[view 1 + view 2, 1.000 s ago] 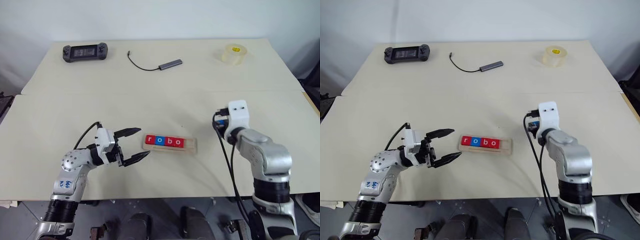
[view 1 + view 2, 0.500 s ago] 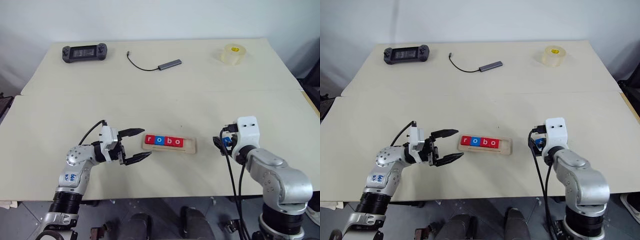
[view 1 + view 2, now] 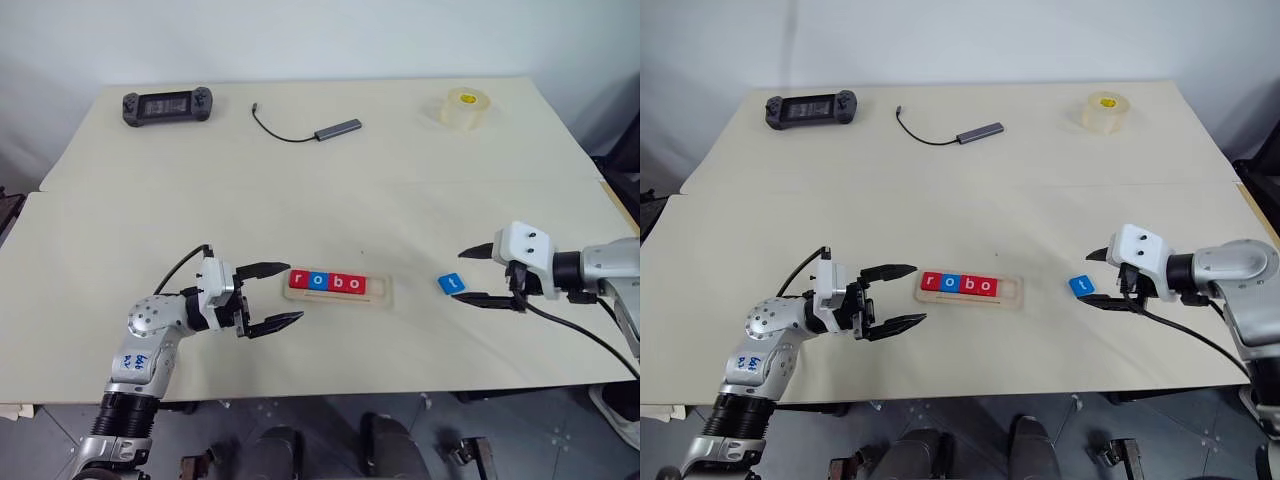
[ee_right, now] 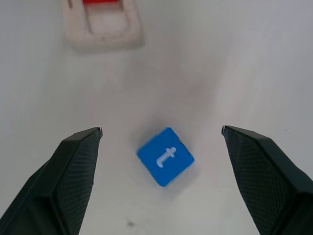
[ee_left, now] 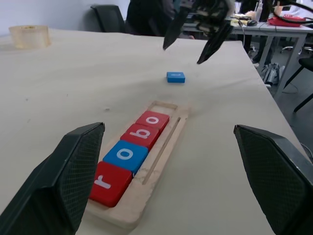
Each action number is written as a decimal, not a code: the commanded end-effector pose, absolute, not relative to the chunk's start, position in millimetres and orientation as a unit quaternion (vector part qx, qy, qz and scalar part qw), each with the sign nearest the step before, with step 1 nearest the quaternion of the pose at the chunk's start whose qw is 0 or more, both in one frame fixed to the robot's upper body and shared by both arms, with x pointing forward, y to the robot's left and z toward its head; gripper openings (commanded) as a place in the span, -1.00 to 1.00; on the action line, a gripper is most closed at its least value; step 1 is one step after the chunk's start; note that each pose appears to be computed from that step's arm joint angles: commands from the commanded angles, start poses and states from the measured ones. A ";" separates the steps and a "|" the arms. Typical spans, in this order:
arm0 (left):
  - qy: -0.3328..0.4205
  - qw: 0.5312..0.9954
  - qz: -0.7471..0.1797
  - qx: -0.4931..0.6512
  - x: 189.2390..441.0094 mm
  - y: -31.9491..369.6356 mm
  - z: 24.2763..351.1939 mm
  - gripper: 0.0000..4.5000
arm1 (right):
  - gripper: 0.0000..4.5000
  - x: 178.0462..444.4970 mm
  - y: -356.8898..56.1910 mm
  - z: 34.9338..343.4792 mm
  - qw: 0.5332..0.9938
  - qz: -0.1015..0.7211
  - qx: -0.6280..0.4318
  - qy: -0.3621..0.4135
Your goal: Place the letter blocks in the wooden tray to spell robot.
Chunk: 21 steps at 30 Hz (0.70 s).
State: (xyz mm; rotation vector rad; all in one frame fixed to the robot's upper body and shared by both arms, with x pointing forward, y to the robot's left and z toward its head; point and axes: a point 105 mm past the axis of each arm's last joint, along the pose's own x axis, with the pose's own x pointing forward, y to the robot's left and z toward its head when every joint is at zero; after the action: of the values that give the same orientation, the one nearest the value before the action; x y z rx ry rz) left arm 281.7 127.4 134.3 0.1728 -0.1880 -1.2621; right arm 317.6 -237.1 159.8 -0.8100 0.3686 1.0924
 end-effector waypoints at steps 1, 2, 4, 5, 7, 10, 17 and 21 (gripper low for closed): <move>-0.105 0.803 -0.580 0.091 276.6 130.4 143.5 1.00 | 0.82 328.3 -244.7 154.5 0.725 0.524 -0.408 0.183; -0.104 0.804 -0.578 0.092 276.0 131.2 143.6 1.00 | 0.82 331.5 -244.0 154.1 0.721 0.530 -0.408 0.182; -0.104 0.807 -0.573 0.094 274.3 132.4 143.7 1.00 | 0.82 336.6 -244.3 150.6 0.714 0.538 -0.405 0.192; -0.104 0.808 -0.572 0.094 273.6 132.9 143.7 1.00 | 0.82 338.0 -244.7 148.8 0.710 0.542 -0.405 0.196; -0.103 0.813 -0.565 0.095 271.1 134.5 143.6 1.00 | 0.82 340.9 -245.8 142.1 0.698 0.550 -0.408 0.211; -0.103 0.818 -0.557 0.096 268.9 135.7 143.7 1.00 | 0.65 343.7 -244.7 138.6 0.693 0.559 -0.401 0.219; -0.105 0.826 -0.546 0.099 266.5 138.0 144.8 1.00 | -0.33 345.5 -235.6 146.0 0.676 0.577 -0.403 0.219; -0.108 0.829 -0.540 0.099 266.6 138.5 145.3 1.00 | -0.35 346.1 -207.0 166.9 0.688 0.587 -0.375 0.201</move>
State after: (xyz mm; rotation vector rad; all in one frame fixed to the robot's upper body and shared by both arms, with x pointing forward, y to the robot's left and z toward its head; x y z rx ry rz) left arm 269.4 138.2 133.3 0.1858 -0.1769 -1.1546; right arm 349.3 -225.2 149.0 -0.8763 0.4904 1.2607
